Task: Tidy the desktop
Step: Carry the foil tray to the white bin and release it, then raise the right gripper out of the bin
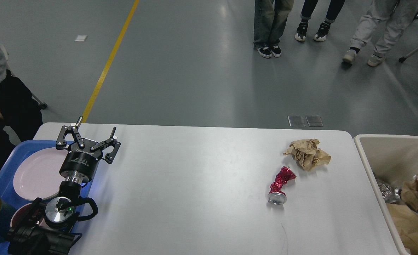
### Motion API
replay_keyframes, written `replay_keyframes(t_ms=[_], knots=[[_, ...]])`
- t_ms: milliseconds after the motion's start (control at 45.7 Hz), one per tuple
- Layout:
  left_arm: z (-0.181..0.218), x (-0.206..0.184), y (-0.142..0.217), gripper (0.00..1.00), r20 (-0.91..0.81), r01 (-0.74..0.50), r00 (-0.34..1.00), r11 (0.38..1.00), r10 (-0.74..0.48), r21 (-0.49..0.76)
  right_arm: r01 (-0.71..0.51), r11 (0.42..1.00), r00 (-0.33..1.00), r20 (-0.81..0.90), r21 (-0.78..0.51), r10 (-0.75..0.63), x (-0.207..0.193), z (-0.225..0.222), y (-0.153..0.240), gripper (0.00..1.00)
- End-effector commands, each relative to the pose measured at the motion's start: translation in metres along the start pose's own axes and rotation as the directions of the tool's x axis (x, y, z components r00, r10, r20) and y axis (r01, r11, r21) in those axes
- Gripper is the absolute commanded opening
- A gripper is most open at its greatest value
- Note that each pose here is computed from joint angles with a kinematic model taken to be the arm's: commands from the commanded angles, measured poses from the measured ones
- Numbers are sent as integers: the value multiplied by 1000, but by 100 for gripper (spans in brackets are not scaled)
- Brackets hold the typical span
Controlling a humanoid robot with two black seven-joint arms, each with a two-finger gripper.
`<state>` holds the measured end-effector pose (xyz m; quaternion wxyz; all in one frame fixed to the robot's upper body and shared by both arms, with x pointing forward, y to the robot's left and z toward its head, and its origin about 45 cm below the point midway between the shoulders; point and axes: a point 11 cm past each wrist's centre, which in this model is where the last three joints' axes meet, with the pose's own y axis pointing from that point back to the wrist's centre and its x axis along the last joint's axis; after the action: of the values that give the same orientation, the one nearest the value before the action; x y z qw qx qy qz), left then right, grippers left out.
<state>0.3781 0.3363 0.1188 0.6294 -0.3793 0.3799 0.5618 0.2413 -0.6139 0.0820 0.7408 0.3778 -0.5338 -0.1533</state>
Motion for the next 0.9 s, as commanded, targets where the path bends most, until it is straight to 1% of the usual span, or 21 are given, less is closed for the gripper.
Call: replay_keyframes(t_ms=[0, 153, 306, 328, 372, 394, 438, 460, 613, 810, 876], knots=[[0, 0, 0, 97, 0, 0, 1000, 1000, 0, 0, -32, 999, 999, -17, -21, 32, -13, 9, -5, 0], [0, 0, 0, 97, 0, 0, 1000, 1000, 0, 0, -23, 999, 999, -32, -35, 22, -27, 16, -9, 0], [0, 0, 0, 97, 0, 0, 1000, 1000, 0, 0, -21, 999, 999, -33, -30, 20, -36, 13, -9, 0], [0, 0, 0, 97, 0, 0, 1000, 1000, 0, 0, -24, 999, 999, -35, -32, 23, -37, 14, -9, 4], [0, 0, 0, 97, 0, 0, 1000, 1000, 0, 0, -48, 998, 998, -28, -28, 47, -36, 13, -9, 36], [0, 0, 0, 97, 0, 0, 1000, 1000, 0, 0, -75, 997, 997, -21, -23, 75, -34, 11, -9, 61], [0, 0, 0, 97, 0, 0, 1000, 1000, 0, 0, -107, 994, 994, -12, -19, 107, -32, 9, -9, 92], [0, 0, 0, 97, 0, 0, 1000, 1000, 0, 0, -116, 993, 993, -10, -18, 116, -32, 9, -8, 100], [0, 0, 0, 97, 0, 0, 1000, 1000, 0, 0, -100, 995, 995, -11, -7, 100, -43, 1, -7, 100], [0, 0, 0, 97, 0, 0, 1000, 1000, 0, 0, -103, 995, 995, 4, -9, 103, -35, 1, -6, 100], [0, 0, 0, 97, 0, 0, 1000, 1000, 0, 0, -95, 996, 995, 17, -1, 95, -29, -6, -3, 100]])
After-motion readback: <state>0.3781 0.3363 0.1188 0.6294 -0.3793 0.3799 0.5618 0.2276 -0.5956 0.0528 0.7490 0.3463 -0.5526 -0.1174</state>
